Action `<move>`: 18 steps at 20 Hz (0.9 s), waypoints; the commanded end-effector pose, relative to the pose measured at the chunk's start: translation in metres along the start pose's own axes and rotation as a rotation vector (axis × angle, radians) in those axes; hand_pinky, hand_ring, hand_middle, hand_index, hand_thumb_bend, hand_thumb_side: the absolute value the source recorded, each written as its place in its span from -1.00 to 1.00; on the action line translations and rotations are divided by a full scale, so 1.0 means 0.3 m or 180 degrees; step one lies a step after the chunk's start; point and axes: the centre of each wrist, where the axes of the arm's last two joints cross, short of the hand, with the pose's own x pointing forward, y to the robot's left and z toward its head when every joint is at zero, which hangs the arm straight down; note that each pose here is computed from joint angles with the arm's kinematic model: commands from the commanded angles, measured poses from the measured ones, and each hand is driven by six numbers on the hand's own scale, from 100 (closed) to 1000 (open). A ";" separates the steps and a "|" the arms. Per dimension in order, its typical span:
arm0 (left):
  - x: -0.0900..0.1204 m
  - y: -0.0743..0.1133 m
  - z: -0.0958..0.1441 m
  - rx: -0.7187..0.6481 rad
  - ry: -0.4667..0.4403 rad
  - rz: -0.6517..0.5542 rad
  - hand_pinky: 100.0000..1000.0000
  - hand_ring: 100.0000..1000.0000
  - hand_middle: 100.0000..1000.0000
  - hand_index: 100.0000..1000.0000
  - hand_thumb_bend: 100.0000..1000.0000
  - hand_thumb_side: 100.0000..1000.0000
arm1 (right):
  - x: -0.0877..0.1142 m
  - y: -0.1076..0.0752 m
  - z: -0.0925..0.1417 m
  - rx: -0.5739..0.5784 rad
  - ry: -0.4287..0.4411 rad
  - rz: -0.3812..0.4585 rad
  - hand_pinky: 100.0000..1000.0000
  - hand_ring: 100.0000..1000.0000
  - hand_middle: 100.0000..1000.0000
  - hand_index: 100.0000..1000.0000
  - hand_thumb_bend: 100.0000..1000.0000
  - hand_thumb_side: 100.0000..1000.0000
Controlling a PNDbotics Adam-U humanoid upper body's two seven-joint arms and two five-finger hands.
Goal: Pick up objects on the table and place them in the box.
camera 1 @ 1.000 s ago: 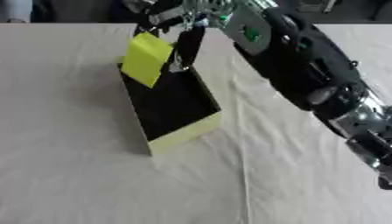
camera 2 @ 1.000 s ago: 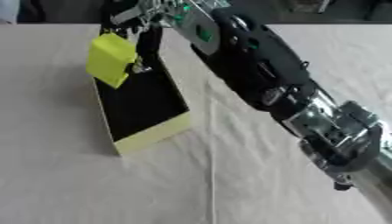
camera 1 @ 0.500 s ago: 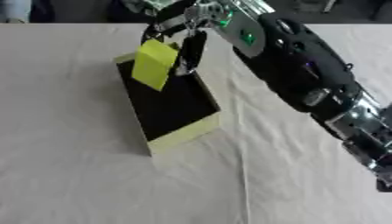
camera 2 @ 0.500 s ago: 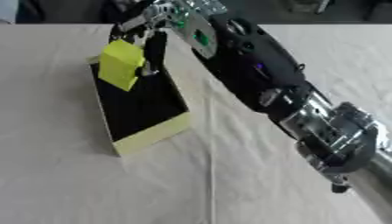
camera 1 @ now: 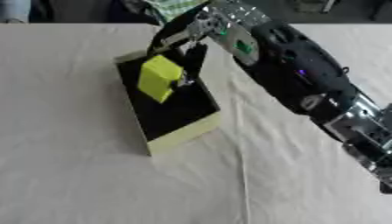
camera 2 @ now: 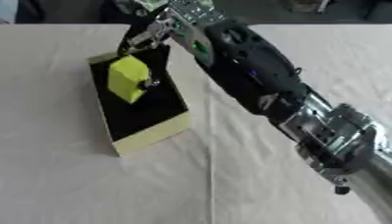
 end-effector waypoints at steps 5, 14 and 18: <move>0.022 0.008 -0.017 -0.0013 -0.0104 -0.0015 0.24 0.08 0.05 0.36 -1.00 0.44 | -0.045 -0.028 0.032 0.0130 0.0193 0.0402 1.00 1.00 1.00 1.00 -0.32 -0.25; 0.021 0.010 -0.014 -0.0026 -0.0088 -0.0019 0.24 0.09 0.05 0.36 -1.00 0.43 | -0.065 -0.025 0.036 0.0052 0.0077 0.0305 1.00 1.00 1.00 1.00 -0.70 -0.50; 0.021 0.012 -0.014 -0.0025 -0.0090 -0.0027 0.24 0.09 0.05 0.36 -1.00 0.43 | -0.072 -0.070 0.110 -0.0229 0.0086 0.0214 1.00 1.00 1.00 1.00 -0.82 -0.42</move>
